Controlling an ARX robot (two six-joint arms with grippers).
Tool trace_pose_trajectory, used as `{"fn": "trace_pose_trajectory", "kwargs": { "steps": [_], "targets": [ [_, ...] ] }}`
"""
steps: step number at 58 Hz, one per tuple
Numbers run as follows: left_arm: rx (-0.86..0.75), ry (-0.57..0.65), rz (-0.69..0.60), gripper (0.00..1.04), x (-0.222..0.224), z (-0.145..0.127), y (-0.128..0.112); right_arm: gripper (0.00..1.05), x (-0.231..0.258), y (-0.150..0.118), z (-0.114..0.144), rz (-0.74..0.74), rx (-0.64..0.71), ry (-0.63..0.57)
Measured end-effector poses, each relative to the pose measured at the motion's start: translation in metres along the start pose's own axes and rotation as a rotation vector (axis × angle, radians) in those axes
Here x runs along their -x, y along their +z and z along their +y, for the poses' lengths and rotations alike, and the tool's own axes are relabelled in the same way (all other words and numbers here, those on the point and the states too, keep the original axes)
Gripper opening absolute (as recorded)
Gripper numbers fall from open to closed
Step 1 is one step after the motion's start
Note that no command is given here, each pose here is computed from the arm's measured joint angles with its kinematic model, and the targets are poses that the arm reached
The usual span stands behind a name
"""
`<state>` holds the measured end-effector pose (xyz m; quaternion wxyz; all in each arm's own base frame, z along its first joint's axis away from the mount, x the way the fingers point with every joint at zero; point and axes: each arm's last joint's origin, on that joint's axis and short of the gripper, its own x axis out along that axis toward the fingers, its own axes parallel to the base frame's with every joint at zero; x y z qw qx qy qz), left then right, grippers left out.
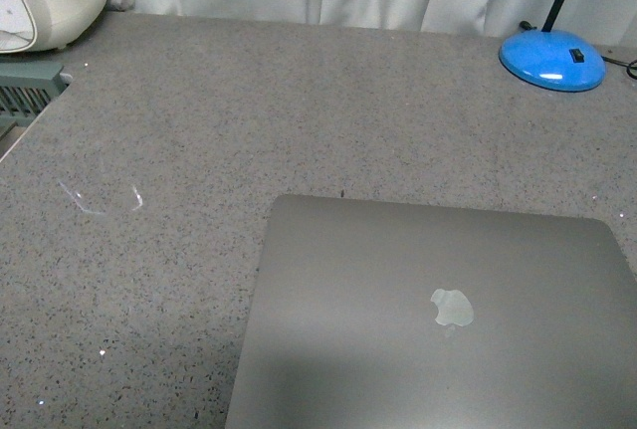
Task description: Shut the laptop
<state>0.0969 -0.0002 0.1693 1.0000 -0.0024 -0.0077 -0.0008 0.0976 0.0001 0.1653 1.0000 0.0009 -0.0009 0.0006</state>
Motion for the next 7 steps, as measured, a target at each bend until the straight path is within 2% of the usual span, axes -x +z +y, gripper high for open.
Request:
{"fn": "trace_pose_trajectory", "kwargs": {
  "steps": [7],
  "targets": [
    [0.000,0.000,0.000,0.98,0.0000,0.0000,0.0001,0.96,0.0000,0.0000,0.0000,0.000,0.000,0.000]
  ]
}}
